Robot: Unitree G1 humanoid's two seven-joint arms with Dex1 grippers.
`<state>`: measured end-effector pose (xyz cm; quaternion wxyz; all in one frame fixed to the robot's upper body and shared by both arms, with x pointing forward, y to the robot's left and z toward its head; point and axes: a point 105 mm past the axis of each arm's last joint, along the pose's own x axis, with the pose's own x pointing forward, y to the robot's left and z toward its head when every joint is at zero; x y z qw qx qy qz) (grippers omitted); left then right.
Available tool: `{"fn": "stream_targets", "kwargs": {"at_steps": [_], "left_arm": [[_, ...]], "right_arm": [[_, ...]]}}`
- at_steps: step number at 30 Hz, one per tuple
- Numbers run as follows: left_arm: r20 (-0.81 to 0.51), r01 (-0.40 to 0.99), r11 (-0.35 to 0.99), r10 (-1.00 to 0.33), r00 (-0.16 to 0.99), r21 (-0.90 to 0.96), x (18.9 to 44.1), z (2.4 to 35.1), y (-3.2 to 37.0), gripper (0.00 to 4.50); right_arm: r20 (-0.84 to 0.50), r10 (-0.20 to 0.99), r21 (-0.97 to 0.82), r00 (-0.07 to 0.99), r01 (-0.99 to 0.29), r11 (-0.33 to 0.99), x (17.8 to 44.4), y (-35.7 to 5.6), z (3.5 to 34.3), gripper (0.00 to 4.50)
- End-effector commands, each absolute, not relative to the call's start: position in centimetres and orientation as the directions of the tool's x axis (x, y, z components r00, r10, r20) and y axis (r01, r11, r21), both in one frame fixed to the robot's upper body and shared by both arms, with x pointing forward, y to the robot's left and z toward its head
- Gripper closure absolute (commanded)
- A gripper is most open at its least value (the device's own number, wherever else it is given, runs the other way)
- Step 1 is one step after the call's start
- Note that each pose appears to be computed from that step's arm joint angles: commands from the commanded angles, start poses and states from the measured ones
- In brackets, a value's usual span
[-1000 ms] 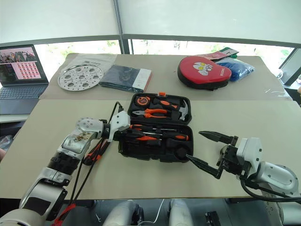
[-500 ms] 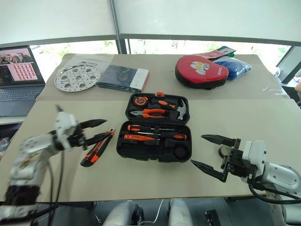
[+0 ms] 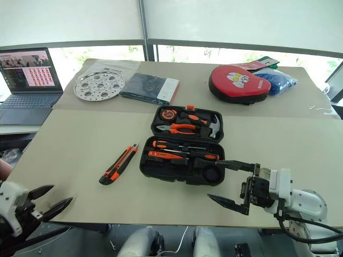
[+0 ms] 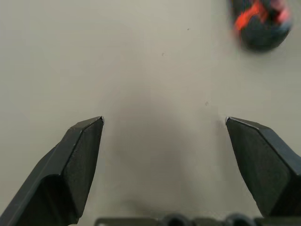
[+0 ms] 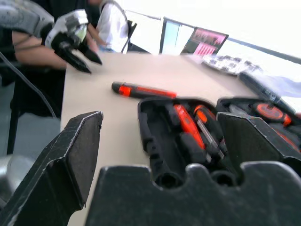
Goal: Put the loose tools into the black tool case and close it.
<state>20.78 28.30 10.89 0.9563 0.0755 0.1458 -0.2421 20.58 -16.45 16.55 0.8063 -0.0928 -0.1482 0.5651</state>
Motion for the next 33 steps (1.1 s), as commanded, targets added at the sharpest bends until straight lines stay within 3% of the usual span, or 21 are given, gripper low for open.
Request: {"fn": "stream_targets", "kwargs": {"at_steps": [1,5,12,13,19,20,23,26,29,33], "left_arm": [[-0.277,0.54,0.84,-0.506,0.817,0.056,22.7,12.4,24.7,0.04],[-0.322,0.497,0.865,-0.451,0.833,0.075,25.1,11.5,23.2,0.04],[-0.44,0.494,0.869,-0.436,0.785,0.019,26.7,7.7,19.9,0.04],[-0.447,0.507,0.861,-0.446,0.775,0.02,26.5,7.4,19.5,0.59],[-0.429,0.497,0.865,-0.426,0.796,0.064,26.6,7.6,20.0,2.59],[-0.394,0.502,0.861,-0.434,0.81,0.085,27.0,8.4,20.4,2.78],[-0.264,0.531,0.829,-0.48,0.837,0.178,28.3,11.5,21.3,2.77],[-0.183,0.672,0.695,-0.648,0.739,0.255,28.6,14.1,20.1,2.77],[-0.157,0.819,0.503,-0.817,0.555,0.274,28.3,15.6,16.8,2.77],[-0.269,0.947,0.128,-0.94,0.211,0.294,27.7,15.9,10.3,2.77]], "right_arm": [[0.199,0.937,-0.341,0.288,-0.876,0.342,20.3,-15.4,18.3,0.0],[0.218,0.93,-0.347,0.295,-0.867,0.356,20.6,-15.1,18.7,0.0],[0.232,0.922,-0.355,0.309,-0.856,0.376,20.7,-14.5,18.8,0.0],[0.23,0.921,-0.357,0.315,-0.853,0.381,20.7,-14.6,18.8,0.0],[0.221,0.912,-0.361,0.347,-0.839,0.407,20.8,-15.1,18.6,0.0],[0.219,0.911,-0.363,0.349,-0.838,0.408,20.7,-15.1,18.5,0.0],[0.217,0.906,-0.375,0.363,-0.826,0.421,20.8,-15.6,18.8,0.0],[0.217,0.894,-0.387,0.392,-0.806,0.448,20.9,-16.3,19.3,0.0],[0.189,0.888,-0.386,0.419,-0.8,0.459,20.6,-17.2,19.2,0.0],[0.06,0.88,-0.423,0.472,-0.786,0.451,20.0,-19.7,18.0,0.0]]}}
